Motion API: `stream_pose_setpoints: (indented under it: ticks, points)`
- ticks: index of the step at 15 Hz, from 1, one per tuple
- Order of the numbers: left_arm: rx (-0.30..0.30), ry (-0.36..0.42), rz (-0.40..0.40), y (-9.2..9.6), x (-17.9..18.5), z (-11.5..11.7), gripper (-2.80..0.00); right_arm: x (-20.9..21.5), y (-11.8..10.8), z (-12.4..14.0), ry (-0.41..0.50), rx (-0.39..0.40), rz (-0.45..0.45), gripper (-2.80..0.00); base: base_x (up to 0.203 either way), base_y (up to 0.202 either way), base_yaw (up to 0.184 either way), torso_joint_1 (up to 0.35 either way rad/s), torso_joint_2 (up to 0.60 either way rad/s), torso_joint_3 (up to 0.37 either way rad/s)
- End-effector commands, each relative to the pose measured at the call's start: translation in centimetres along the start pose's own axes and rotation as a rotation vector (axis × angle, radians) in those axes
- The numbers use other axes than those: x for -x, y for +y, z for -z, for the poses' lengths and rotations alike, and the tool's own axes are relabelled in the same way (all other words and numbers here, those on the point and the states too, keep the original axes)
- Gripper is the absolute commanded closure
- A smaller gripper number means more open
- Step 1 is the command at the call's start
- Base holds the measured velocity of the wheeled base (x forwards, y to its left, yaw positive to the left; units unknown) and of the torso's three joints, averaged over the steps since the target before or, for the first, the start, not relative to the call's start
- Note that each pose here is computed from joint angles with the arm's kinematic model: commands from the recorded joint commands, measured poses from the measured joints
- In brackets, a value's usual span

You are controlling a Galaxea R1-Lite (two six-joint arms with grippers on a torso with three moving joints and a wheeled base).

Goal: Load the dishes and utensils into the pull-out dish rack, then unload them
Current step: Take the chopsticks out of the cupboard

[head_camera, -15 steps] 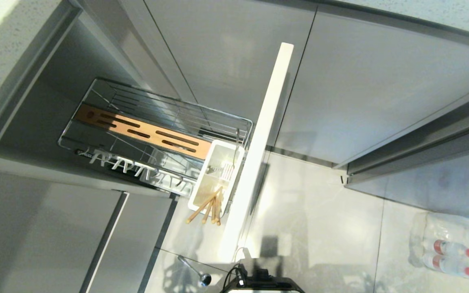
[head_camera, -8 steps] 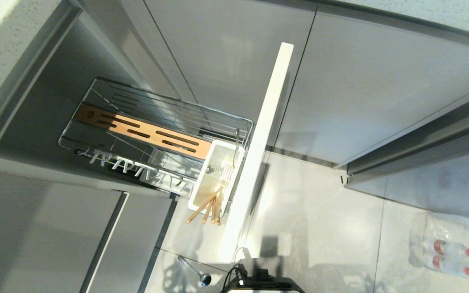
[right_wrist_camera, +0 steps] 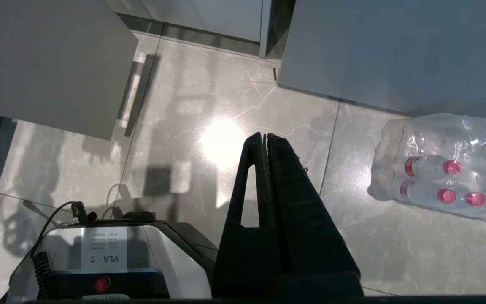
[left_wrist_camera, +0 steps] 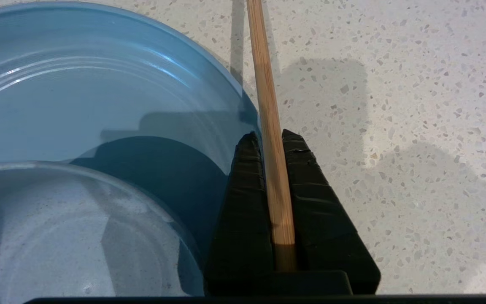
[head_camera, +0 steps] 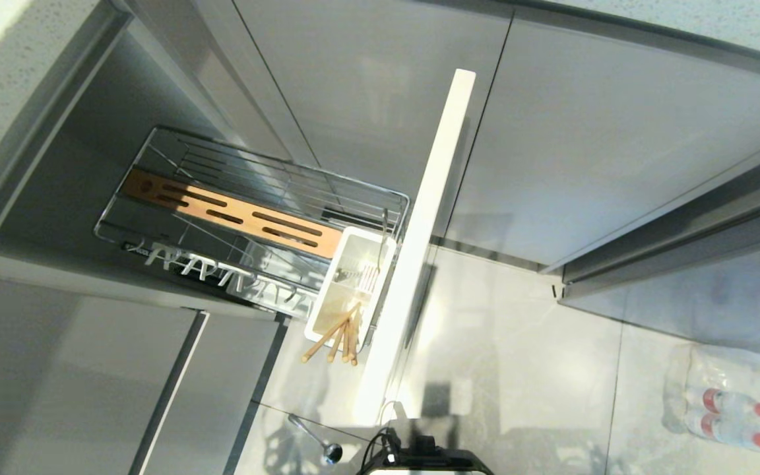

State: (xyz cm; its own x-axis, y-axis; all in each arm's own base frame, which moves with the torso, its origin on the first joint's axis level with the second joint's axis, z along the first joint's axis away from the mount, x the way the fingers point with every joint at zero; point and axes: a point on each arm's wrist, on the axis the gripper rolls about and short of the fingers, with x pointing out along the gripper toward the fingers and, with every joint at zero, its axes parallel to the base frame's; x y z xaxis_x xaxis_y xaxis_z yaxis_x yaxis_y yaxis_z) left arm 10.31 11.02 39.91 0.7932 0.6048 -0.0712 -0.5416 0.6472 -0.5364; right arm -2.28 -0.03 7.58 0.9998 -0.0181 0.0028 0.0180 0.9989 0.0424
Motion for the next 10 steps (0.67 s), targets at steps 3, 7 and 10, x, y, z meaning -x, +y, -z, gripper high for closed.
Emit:
stream_pose_setpoints:
  ticks: [3, 7, 10]
  points:
    - [0.004, -0.002, 0.001, -0.1, 0.0, -0.2, -2.80, 0.0, 0.0, 0.0, 0.001, -0.001, 0.000, 0.00, 0.000, 0.000, 0.000, 0.000, 0.00, 0.000]
    - [-0.001, -0.027, 0.015, -0.5, 0.6, -0.6, -2.80, 0.0, 0.0, 0.0, 0.001, -0.001, -0.001, 0.00, 0.000, 0.000, 0.000, 0.000, 0.00, 0.000]
    - [-0.015, -0.079, 0.047, -1.3, 2.3, -1.3, -2.80, 0.0, 0.0, 0.0, 0.001, -0.001, -0.001, 0.00, 0.000, 0.000, 0.000, 0.000, 0.00, 0.000]
